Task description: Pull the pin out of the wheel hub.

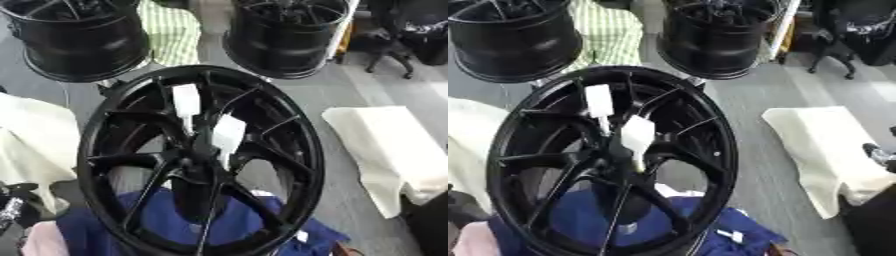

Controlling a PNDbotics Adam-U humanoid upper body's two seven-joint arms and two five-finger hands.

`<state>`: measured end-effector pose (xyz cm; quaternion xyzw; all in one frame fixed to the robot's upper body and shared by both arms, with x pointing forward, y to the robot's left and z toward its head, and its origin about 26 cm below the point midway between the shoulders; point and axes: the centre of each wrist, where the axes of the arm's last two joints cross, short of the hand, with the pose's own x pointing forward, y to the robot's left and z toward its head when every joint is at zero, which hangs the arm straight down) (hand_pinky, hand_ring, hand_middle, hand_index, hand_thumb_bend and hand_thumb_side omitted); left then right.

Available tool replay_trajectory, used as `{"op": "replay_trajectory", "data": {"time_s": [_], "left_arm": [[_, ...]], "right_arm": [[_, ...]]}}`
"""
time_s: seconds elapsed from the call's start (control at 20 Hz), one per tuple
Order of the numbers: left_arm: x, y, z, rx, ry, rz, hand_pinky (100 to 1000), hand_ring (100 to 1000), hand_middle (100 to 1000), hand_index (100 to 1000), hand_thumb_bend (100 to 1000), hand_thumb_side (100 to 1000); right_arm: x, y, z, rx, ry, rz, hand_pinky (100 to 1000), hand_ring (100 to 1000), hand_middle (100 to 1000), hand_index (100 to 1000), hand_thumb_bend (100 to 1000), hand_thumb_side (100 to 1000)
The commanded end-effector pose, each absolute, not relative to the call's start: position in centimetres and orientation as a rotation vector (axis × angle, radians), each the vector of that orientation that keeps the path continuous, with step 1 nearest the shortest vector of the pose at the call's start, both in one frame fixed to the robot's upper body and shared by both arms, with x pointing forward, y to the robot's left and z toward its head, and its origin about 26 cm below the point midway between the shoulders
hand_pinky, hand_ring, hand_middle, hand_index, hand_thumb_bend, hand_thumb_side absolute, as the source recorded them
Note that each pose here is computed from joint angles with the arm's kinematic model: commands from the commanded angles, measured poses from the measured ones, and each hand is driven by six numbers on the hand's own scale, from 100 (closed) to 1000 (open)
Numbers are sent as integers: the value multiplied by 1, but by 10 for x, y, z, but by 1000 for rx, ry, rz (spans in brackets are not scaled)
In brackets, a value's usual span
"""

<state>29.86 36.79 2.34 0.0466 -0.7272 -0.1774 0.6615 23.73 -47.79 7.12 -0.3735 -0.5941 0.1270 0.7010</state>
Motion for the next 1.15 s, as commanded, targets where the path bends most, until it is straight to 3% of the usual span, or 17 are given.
{"op": "replay_trajectory", "data": {"time_s": [0.05, 0.5, 1.15], "left_arm": [[301, 367, 32, 107, -1670, -413, 594, 483, 535, 735, 100, 625], [302, 366, 30, 99, -1670, -405, 594, 482, 534, 733, 100, 625], [302, 367, 29, 99, -1672, -418, 594, 482, 534, 732, 100, 620]], "right_arm": [[232, -464, 70, -858, -1389, 225, 495, 579, 743, 807, 354, 286], [239, -402, 2, -644, -1524, -94, 450, 513, 643, 758, 309, 222], [250, -374, -24, -679, -1577, -250, 439, 494, 619, 744, 280, 217]]}}
